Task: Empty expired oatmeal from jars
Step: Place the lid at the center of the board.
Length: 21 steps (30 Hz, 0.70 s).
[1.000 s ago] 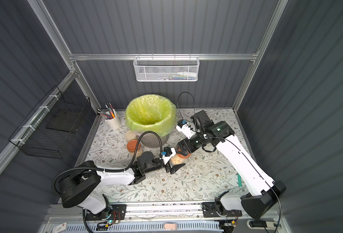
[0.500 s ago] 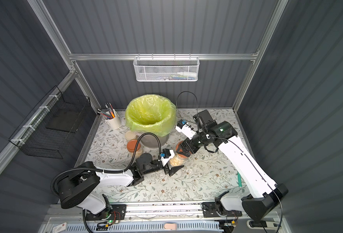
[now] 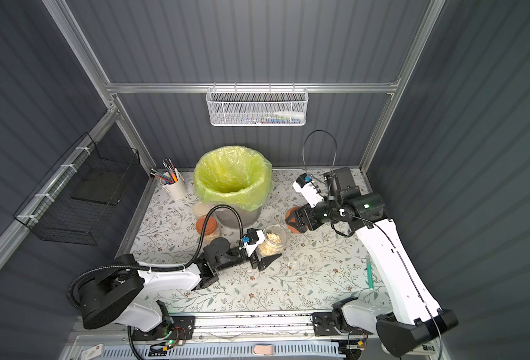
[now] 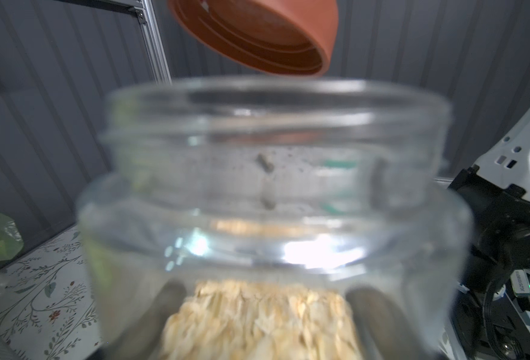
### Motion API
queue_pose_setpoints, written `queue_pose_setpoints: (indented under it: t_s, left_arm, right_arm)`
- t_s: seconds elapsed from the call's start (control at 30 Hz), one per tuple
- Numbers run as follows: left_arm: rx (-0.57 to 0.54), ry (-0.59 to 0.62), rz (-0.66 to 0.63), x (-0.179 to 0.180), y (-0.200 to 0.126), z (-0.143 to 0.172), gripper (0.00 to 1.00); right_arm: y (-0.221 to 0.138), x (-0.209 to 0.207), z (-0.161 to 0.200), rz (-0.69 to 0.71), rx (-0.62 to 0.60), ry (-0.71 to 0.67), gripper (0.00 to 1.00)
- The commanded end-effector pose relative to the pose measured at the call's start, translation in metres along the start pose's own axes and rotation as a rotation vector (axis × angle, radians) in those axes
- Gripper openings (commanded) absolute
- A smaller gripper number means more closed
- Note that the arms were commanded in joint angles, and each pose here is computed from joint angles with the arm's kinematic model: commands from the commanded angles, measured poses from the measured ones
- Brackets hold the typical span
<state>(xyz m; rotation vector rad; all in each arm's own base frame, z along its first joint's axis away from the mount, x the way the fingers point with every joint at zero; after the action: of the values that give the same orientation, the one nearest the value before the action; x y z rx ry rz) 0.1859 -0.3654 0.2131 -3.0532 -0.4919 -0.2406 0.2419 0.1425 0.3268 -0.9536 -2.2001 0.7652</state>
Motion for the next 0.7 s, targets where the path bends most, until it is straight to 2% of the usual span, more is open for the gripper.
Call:
queue_pose_setpoints:
  t_s: [0.0, 0.13, 0.33, 0.47, 0.67]
  left_arm:
    - [-0.087, 0.033, -0.044, 0.006, -0.01, -0.03, 0.18]
    - [-0.058, 0.033, -0.067, 0.008, -0.016, -0.026, 0.19]
    - [0.001, 0.04, -0.096, 0.01, -0.026, -0.018, 0.18]
    - [0.024, 0.036, -0.106, 0.011, -0.032, -0.016, 0.18]
    - [0.038, 0.037, -0.108, 0.011, -0.034, -0.016, 0.18]
  right_arm:
    - [0.007, -0.02, 0.001, 0.037, -0.041, 0.128, 0.56]
    - [0.025, -0.05, 0.014, 0.135, -0.048, 0.286, 0.57]
    - [0.059, -0.099, 0.055, 0.338, -0.01, 0.493, 0.57]
    - [0.083, -0.112, 0.073, 0.36, 0.061, 0.607, 0.58]
    - [0.115, -0.135, 0.103, 0.431, 0.082, 0.709, 0.61]
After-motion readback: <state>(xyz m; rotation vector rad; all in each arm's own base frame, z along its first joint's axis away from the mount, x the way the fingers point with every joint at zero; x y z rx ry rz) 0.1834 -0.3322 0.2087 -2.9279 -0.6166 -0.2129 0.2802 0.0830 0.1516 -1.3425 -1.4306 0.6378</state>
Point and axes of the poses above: each gripper's point midway between its finger pads, its own y axis out along the fingers, its own x axis along the line the jaws close on, z = x × y, the point moved 2 cm from there along -y, back along the fingers, and after that the axes turned 4 degrees about y, right-handed, at the moved point
